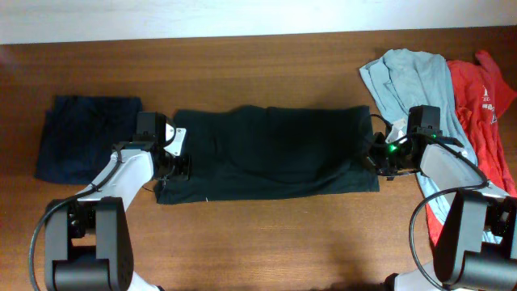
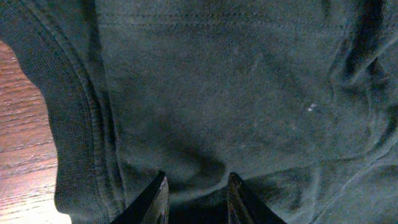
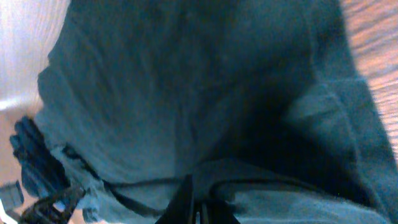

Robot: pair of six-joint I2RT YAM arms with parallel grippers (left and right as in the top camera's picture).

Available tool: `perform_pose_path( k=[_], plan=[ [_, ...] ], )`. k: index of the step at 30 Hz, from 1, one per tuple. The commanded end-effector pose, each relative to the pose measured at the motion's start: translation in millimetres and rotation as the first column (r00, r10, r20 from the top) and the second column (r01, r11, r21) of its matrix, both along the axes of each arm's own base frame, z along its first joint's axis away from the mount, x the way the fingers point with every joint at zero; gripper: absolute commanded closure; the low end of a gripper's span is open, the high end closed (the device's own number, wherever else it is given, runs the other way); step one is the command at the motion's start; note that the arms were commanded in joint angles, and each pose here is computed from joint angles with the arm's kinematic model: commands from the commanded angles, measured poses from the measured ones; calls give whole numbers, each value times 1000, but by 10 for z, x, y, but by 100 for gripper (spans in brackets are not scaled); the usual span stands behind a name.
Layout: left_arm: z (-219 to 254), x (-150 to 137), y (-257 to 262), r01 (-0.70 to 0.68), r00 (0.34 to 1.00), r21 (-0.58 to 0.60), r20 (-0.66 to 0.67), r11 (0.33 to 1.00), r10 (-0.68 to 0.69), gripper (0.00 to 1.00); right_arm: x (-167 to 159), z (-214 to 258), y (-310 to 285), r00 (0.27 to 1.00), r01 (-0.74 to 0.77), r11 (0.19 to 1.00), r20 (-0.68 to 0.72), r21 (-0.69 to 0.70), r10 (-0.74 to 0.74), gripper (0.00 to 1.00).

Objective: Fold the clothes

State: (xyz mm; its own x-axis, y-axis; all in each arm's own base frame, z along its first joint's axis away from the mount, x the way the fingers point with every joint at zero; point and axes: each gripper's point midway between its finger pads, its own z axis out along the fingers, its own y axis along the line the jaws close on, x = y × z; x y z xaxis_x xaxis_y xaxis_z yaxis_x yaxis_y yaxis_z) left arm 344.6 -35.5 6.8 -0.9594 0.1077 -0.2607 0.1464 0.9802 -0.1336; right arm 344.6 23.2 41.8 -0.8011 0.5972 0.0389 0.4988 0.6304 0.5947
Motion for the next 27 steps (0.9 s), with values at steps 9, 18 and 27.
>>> perform_pose_path(
  k=[9, 18, 27],
  plan=[
    [3, 33, -14, 19, 1000, -10, -1, 1000, -19, 69, -177, -175, -302, 982, 111, 975, -127, -191, -137, 96],
    [131, 139, -181, 97, 994, -88, 52, 991, -93, 68, -175, -161, -261, 976, 144, 977, -142, -158, -167, 96],
    [332, 384, -602, 301, 938, -111, 215, 947, -273, 68, 144, 87, 1, 998, 19, 1000, 63, -3, -19, 96]
  ],
)
